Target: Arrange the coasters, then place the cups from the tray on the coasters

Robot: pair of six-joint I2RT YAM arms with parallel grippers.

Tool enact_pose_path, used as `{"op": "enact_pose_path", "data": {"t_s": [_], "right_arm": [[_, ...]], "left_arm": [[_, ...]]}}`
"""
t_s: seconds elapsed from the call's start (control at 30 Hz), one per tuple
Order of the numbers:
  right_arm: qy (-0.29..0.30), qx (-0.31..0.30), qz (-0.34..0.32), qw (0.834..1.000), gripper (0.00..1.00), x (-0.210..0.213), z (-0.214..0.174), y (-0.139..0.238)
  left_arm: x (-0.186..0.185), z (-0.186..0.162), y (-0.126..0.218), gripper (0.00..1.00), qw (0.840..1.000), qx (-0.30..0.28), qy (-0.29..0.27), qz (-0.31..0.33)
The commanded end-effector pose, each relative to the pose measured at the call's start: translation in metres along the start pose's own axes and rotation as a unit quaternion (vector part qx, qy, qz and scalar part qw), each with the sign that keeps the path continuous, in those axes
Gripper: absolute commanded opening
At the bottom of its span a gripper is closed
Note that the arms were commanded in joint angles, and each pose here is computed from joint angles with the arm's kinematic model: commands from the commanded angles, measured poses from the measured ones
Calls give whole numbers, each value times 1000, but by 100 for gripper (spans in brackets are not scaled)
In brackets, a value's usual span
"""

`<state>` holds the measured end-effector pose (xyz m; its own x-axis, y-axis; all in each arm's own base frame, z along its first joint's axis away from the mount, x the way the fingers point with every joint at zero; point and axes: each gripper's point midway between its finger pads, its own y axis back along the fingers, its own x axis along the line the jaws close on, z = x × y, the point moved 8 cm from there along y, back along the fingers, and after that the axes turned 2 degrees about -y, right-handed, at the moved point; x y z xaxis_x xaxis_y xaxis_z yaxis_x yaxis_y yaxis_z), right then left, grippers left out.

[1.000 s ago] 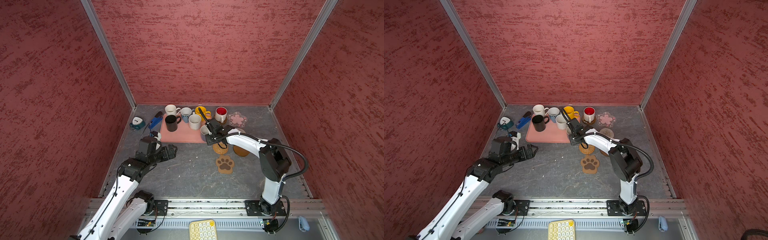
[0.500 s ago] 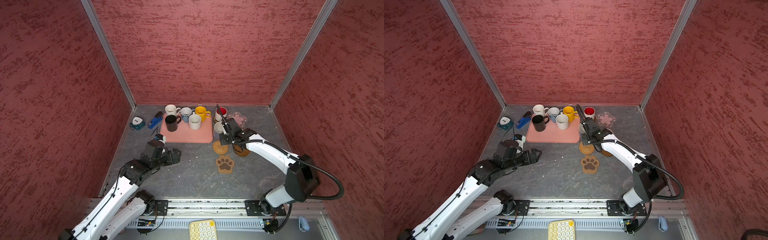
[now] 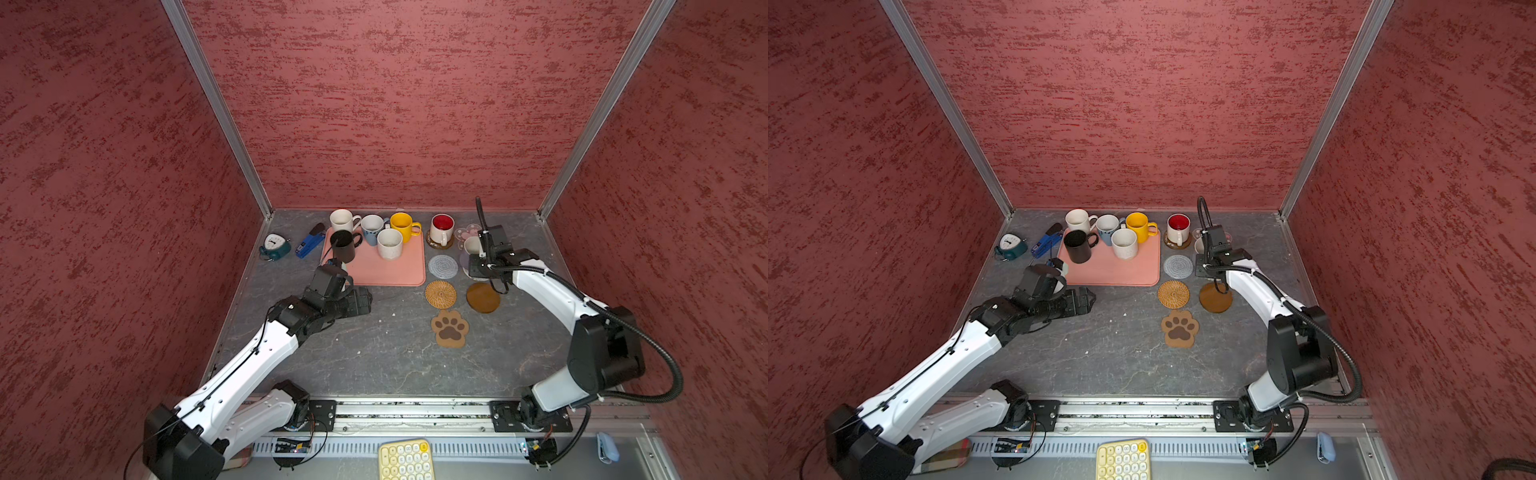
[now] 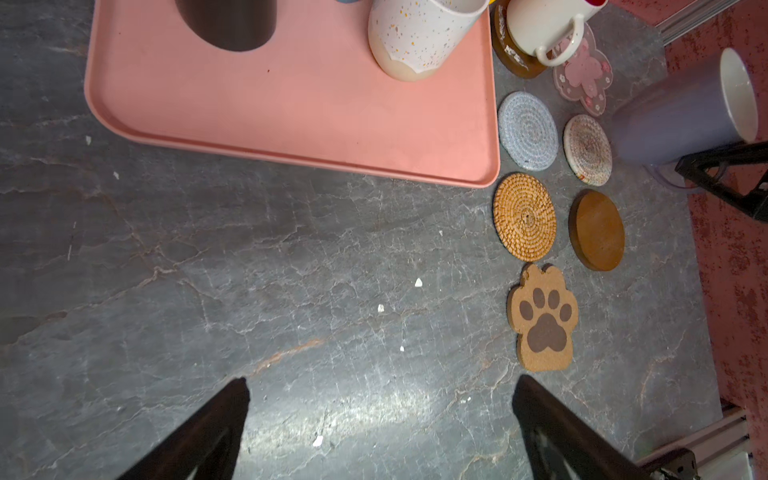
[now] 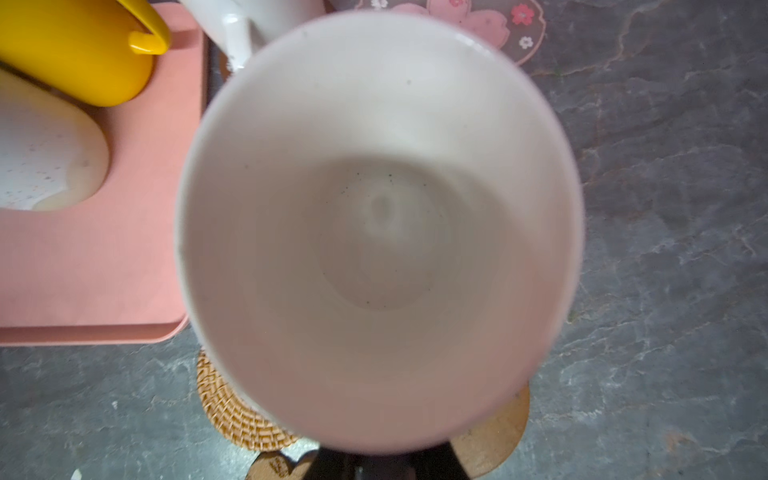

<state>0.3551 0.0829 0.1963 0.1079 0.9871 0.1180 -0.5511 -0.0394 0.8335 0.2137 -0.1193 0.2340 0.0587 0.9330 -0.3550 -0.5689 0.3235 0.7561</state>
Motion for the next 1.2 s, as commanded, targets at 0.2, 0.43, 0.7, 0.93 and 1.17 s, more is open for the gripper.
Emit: {"op": "enact_pose_path", "data": {"t_s": [0.2,0.43,0.7,0.93,1.17], "right_arm": [[-25,-65,5,998,0,-6,71,-19],[-25,-66,-18,997,0,-14,108,-42],[-19,-72,-40,996,0,-23,138,-71],[-18,-71,-44,996,0,-26,150,-100],[-14,-67,-47,997,0,-26,155,-122]], "left_arm": [[-17,61,-22,100,999,-16,-15,-28],[-25,98,-49,100,999,-3,-21,-29],[-28,125,-77,100,999,7,-29,-18],[-34,146,-87,100,999,9,-44,-7],[-37,154,-96,100,999,17,-49,-4]]}}
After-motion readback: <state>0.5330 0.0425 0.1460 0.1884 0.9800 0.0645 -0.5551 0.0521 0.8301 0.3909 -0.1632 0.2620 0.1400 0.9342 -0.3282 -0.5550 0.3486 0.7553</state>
